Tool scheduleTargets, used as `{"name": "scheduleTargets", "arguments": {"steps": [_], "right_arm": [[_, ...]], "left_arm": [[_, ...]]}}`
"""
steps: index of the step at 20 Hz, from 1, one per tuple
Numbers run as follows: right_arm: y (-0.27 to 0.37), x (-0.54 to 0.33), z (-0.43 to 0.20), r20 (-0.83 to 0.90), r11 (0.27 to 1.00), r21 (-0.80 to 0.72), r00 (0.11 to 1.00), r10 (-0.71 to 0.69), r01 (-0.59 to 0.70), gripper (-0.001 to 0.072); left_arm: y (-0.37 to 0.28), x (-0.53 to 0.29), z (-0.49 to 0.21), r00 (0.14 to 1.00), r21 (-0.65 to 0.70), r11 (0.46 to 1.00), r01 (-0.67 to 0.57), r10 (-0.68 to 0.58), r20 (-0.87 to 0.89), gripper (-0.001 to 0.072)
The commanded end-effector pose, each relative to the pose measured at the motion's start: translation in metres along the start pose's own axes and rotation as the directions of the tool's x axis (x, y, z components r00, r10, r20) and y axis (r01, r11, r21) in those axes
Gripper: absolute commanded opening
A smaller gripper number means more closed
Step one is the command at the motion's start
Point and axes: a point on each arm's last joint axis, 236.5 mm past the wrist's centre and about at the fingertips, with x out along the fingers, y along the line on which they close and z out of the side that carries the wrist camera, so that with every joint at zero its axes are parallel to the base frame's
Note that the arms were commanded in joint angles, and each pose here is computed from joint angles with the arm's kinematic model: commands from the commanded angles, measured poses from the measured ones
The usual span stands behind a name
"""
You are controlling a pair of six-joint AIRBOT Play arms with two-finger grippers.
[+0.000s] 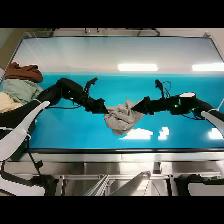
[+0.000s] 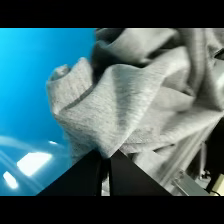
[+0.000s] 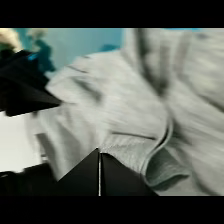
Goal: Fold the shirts.
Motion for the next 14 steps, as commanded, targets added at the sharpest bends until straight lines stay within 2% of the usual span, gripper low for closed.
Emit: {"name": "scheduleTargets", "arguments": {"steps": [1,3,6,8,10,13,14], "right_arm": [[0.081,-0.042,0.02,0.077,0.966,-0.159,0.972,0.22,-0.206,0.0016],[0.144,-0.09,0.033,0.162,0.915,-0.306,0.933,0.322,-0.263,0.0016],[0.258,-0.171,0.017,0.252,0.759,-0.595,0.835,0.49,-0.266,0.0016],[0.33,-0.215,-0.022,0.282,0.615,-0.774,0.788,0.548,-0.15,0.0015],[0.38,-0.236,-0.064,0.332,0.501,-0.865,0.757,0.563,0.007,0.0016],[0.419,-0.257,-0.099,0.483,0.426,-0.865,0.668,0.567,0.264,0.0015],[0.418,-0.262,-0.097,0.544,0.426,-0.835,0.641,0.541,0.349,0.0015]], "left_arm": [[-0.064,-0.046,0.012,0.998,0.165,0.985,0.058,-0.059,0.0,0.0014],[-0.117,-0.105,0.014,0.995,0.277,0.96,0.045,-0.069,0.078,0.0015],[-0.208,-0.191,-0.011,0.972,0.445,0.895,-0.022,-0.085,0.219,0.0015],[-0.266,-0.24,-0.042,0.941,0.572,0.814,-0.098,-0.112,0.32,0.0015],[-0.316,-0.274,-0.077,0.901,0.67,0.721,-0.174,-0.159,0.405,0.0016],[-0.37,-0.304,-0.119,0.845,0.755,0.61,-0.243,-0.249,0.473,0.0018],[-0.373,-0.312,-0.121,0.825,0.751,0.598,-0.281,-0.249,0.507,0.0025]]}}
